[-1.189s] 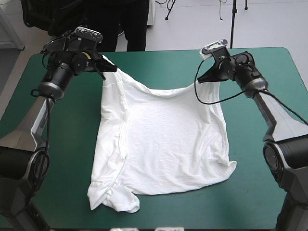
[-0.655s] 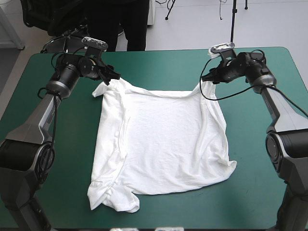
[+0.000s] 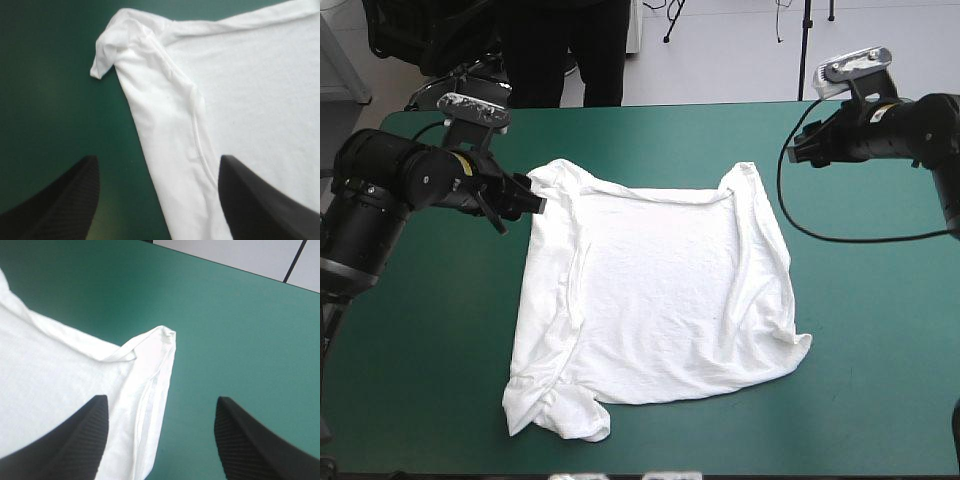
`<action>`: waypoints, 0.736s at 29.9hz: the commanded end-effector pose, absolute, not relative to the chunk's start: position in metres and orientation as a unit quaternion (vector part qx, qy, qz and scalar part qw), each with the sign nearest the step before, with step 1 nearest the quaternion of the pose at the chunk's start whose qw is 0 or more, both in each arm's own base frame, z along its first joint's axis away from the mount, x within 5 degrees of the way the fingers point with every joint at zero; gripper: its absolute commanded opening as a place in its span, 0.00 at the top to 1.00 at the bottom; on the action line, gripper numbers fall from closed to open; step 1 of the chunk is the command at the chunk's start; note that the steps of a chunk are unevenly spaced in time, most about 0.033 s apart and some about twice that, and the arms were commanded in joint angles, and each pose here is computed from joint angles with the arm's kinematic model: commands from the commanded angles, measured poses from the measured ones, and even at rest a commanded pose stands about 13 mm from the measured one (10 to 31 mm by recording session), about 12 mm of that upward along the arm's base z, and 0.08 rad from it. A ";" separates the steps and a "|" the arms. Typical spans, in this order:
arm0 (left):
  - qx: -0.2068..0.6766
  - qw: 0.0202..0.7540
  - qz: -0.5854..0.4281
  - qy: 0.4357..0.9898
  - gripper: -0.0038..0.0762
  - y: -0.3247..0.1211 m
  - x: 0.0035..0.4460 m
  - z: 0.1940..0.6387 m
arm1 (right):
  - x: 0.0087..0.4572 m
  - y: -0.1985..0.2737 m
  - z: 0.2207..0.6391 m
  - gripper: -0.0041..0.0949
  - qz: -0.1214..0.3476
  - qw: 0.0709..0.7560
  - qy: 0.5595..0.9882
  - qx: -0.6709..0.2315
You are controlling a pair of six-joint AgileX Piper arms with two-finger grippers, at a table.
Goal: Fold the cloth
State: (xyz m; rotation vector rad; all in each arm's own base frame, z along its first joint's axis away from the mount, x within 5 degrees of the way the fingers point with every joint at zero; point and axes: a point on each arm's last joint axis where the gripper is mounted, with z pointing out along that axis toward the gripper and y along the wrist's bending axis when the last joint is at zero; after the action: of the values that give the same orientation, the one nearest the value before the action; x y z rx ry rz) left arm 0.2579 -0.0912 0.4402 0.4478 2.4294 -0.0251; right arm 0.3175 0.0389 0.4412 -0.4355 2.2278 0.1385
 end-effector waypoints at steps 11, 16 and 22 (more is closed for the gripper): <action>0.131 0.215 -0.044 0.967 0.33 -0.080 0.201 0.379 | 0.233 0.063 0.443 0.37 0.018 0.434 0.867 -0.244; 0.142 0.153 -0.019 0.978 0.33 -0.078 0.199 0.331 | 0.216 0.060 0.438 0.37 0.007 0.440 0.863 -0.248; 0.130 0.119 -0.014 0.984 0.33 -0.079 0.202 0.286 | 0.211 0.059 0.441 0.37 0.006 0.447 0.859 -0.248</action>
State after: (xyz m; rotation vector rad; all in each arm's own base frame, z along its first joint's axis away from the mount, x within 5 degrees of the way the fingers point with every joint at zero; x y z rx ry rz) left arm 0.1991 -0.0773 0.2914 0.4055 2.9050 -0.0205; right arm 0.2166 0.0601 0.4240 -0.6394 2.2341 0.0249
